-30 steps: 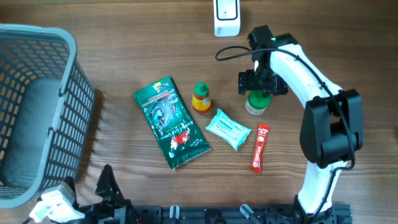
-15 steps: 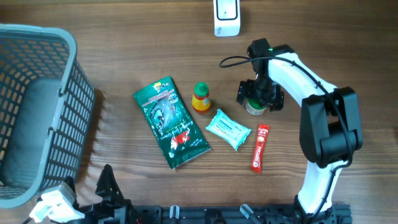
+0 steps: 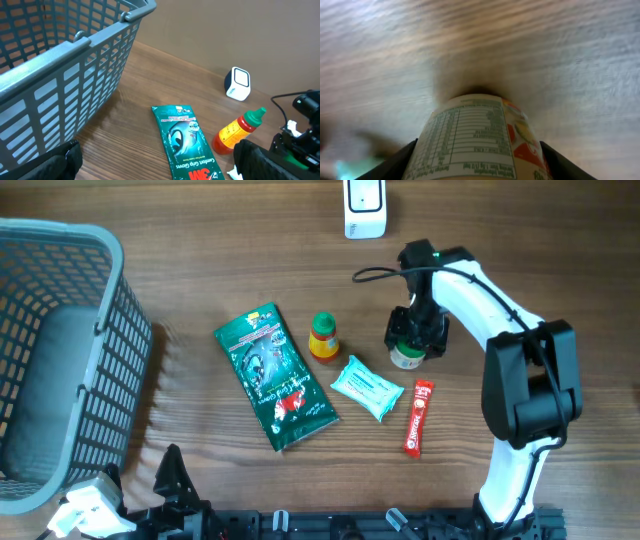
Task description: Scan the item barcode
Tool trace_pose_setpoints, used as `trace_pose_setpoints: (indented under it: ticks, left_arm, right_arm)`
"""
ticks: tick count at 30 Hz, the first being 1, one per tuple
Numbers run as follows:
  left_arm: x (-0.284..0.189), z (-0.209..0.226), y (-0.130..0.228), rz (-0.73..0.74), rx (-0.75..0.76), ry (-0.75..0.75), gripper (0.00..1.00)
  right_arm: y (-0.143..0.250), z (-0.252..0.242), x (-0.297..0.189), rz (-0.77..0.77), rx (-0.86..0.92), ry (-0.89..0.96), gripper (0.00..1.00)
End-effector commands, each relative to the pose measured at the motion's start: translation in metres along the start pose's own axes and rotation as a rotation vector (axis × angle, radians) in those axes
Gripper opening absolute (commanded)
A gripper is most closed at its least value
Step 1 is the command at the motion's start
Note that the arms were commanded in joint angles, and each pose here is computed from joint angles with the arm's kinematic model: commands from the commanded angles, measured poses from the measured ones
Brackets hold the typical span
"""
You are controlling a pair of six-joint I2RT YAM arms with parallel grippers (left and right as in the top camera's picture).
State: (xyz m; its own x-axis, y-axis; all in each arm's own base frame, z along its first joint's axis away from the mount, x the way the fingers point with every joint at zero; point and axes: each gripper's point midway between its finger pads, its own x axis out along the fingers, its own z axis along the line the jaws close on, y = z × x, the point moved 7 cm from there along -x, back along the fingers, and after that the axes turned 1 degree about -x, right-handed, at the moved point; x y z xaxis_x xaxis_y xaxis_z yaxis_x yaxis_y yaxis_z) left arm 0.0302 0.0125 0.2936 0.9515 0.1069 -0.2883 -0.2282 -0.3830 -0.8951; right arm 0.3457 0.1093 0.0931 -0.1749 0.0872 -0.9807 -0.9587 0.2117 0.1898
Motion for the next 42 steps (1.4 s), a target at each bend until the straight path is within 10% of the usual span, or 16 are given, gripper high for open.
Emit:
trace_pose_setpoints:
  ticks: [1, 10, 24, 42]
  left_arm:
    - [0.0, 0.001, 0.0, -0.003, -0.008, -0.008, 1.0]
    - [0.0, 0.001, 0.0, -0.003, -0.008, -0.008, 1.0]
    - [0.0, 0.001, 0.0, -0.003, -0.008, -0.008, 1.0]
    - [0.0, 0.001, 0.0, -0.003, -0.008, -0.008, 1.0]
  right_arm:
    - [0.009, 0.017, -0.022, 0.073, -0.092, -0.152, 0.53]
    - [0.069, 0.016, -0.05, 0.386, -0.169, -0.292, 0.46]
    - [0.188, 0.062, -0.102, 0.244, -0.161, -0.254, 0.47]
    - [0.199, 0.084, -0.103, 0.271, -0.18, -0.344, 0.47]
